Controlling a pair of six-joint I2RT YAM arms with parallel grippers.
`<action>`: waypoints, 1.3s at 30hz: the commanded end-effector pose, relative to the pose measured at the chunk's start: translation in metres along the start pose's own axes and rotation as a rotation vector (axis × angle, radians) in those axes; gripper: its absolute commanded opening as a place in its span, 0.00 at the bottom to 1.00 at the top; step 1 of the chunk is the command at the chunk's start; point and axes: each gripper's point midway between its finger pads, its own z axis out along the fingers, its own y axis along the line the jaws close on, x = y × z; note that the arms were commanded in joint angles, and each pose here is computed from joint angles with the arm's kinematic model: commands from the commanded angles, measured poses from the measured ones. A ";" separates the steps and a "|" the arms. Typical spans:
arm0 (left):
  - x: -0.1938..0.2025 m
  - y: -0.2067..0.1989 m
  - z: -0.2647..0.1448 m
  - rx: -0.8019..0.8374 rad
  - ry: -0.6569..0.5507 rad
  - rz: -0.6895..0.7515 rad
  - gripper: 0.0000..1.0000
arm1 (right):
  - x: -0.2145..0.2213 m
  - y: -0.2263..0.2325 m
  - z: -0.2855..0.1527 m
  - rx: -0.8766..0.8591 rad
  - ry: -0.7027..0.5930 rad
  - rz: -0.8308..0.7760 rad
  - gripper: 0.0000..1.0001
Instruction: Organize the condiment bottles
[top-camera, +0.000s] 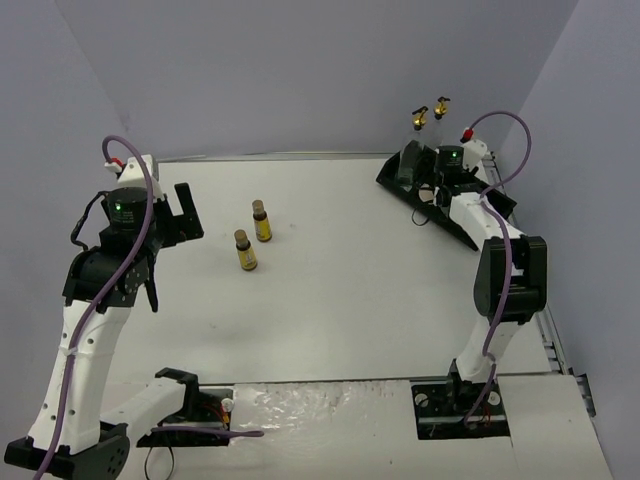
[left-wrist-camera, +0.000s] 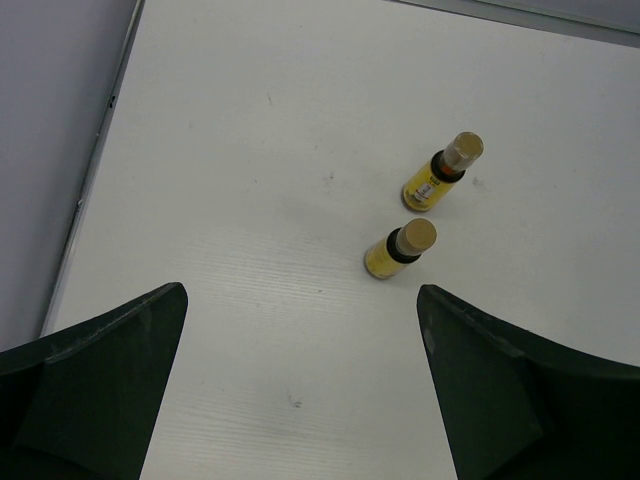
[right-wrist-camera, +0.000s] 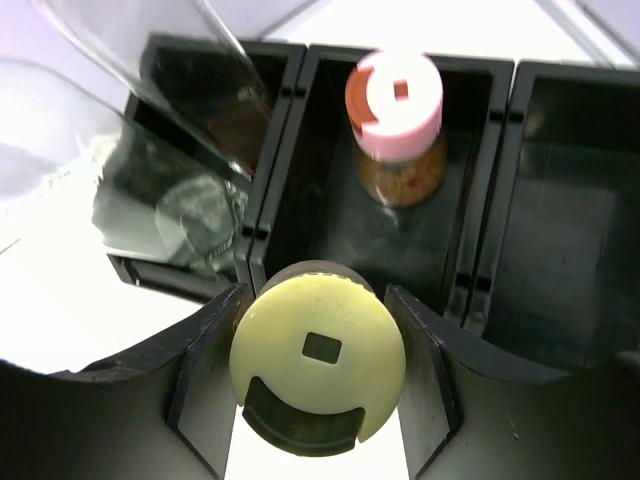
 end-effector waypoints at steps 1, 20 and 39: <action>-0.027 -0.005 -0.004 0.024 -0.085 -0.022 0.97 | -0.062 0.016 0.004 0.005 -0.191 0.014 0.00; -0.032 -0.006 -0.004 0.024 -0.092 -0.023 0.97 | -0.033 -0.015 0.040 0.106 -0.149 -0.053 0.00; -0.033 -0.006 -0.005 0.022 -0.092 -0.022 0.97 | -0.017 -0.011 0.053 0.076 -0.086 -0.066 0.37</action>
